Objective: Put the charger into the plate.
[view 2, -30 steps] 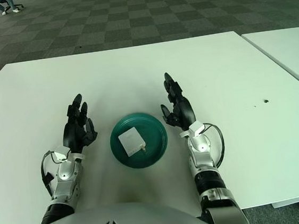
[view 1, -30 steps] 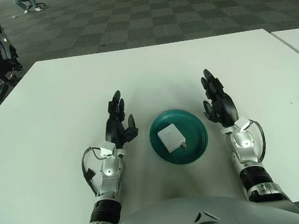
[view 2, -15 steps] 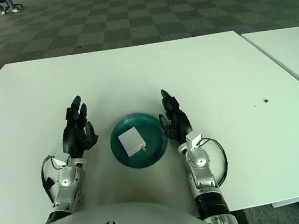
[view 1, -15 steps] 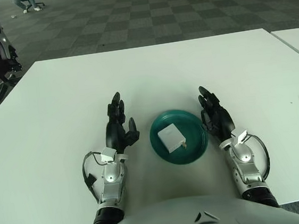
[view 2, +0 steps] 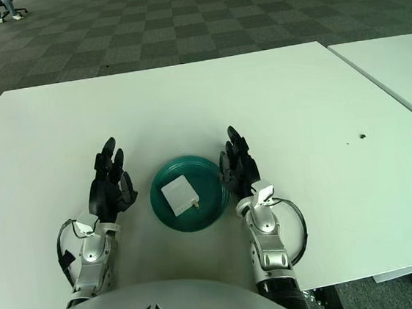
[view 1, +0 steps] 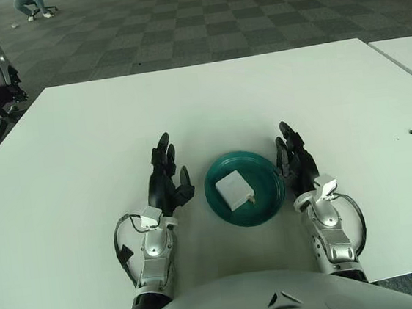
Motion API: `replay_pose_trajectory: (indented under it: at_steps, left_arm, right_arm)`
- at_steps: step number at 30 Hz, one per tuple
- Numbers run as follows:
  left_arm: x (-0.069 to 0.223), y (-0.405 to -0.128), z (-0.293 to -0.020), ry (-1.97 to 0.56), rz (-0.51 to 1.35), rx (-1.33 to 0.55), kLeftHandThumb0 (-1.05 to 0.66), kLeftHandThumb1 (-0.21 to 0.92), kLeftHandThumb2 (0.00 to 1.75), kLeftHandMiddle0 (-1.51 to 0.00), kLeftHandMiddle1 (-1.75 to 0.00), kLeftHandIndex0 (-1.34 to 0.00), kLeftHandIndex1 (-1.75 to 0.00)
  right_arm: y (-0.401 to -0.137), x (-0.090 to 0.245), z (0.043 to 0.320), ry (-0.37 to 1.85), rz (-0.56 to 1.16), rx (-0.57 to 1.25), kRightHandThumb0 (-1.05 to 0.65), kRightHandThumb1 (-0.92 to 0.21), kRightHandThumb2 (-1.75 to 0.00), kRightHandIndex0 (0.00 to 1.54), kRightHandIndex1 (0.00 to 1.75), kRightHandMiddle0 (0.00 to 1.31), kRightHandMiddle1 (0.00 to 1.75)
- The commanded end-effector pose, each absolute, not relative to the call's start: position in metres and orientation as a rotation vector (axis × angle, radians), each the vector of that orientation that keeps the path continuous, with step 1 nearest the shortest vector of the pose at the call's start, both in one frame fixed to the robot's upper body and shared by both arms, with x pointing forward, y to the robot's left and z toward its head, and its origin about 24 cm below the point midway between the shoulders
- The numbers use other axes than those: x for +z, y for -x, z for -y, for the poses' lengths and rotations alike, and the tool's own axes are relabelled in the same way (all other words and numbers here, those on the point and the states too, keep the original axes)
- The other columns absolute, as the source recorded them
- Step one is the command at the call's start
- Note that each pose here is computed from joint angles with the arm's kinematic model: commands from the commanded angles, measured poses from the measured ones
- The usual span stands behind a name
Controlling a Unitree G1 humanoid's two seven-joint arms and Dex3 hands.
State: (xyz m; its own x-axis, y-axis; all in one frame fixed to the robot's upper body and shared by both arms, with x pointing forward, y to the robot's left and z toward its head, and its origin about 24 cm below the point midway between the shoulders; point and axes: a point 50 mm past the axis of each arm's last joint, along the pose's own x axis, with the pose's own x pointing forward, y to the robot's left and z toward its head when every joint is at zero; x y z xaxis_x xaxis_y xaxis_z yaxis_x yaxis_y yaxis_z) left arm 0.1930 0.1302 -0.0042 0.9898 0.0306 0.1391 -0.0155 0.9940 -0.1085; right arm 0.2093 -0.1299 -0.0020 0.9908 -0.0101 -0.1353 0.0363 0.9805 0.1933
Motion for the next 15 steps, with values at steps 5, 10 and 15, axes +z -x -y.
replay_pose_trajectory:
  at_steps: [5,10,15]
  left_arm:
    - [-0.053,-0.151,-0.136,0.110,-0.118,0.071,-0.86,0.92,0.93,-0.19,-0.01,0.00,-0.42]
    - [-0.059,-0.152,-0.143,0.116,-0.136,0.093,-0.86,0.92,0.93,-0.19,0.00,0.00,-0.45]
    - [-0.060,-0.151,-0.143,0.120,-0.137,0.106,-0.85,0.92,0.93,-0.19,0.00,0.00,-0.47]
  right_arm:
    - [-0.184,-0.047,0.120,-0.176,-0.443,-0.066,-0.67,-0.92,-0.80,0.00,0.00,0.00,0.03]
    - [-0.184,-0.056,0.125,-0.118,-0.449,-0.099,-0.70,-0.92,-0.81,0.00,0.00,0.00,0.02]
    - [-0.182,-0.066,0.129,-0.083,-0.436,-0.130,-0.75,-0.92,-0.80,0.00,0.00,0.01,0.02]
